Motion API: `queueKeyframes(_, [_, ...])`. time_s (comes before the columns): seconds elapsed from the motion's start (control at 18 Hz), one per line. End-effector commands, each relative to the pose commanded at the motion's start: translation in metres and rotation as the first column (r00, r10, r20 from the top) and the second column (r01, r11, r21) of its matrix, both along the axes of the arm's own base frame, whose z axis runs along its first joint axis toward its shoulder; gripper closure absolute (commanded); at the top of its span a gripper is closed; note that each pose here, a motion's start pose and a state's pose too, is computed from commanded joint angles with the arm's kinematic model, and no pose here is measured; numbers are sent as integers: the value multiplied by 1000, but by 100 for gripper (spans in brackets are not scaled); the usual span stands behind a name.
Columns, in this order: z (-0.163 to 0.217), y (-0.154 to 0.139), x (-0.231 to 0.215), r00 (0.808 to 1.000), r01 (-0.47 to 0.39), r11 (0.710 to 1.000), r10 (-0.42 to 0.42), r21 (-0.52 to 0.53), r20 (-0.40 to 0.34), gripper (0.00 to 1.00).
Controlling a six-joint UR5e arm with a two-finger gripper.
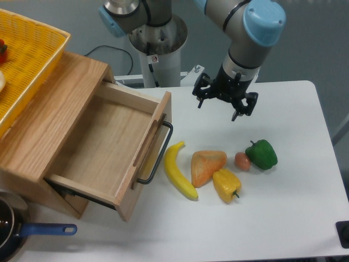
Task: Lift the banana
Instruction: 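Move the open gripper down toward the yellow banana, then lower the gripper onto the banana's stem end beside the orange piece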
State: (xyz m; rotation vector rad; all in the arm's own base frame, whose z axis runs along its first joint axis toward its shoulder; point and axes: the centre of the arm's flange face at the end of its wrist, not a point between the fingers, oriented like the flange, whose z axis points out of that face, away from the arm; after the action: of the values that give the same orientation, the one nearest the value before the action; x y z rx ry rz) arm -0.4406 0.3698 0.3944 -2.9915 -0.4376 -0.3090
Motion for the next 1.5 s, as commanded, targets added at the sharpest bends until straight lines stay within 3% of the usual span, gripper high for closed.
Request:
queueKeyframes(0.17, [-11,5,-10,999,-43,999,43,6,-23,0])
queueKeyframes(0.39, [-33,18,-15,979,-204,978,205,-35,9,0])
queueKeyframes(0.72, [-72,43,-14,967,-243,966,248,-93,58,0])
queueKeyframes(1.22, [-103,64,-11,960,-249,960,262,-131,97,0])
queueKeyframes(1.5, [-118,83,-16,946,-277,953,293,-125,138,0])
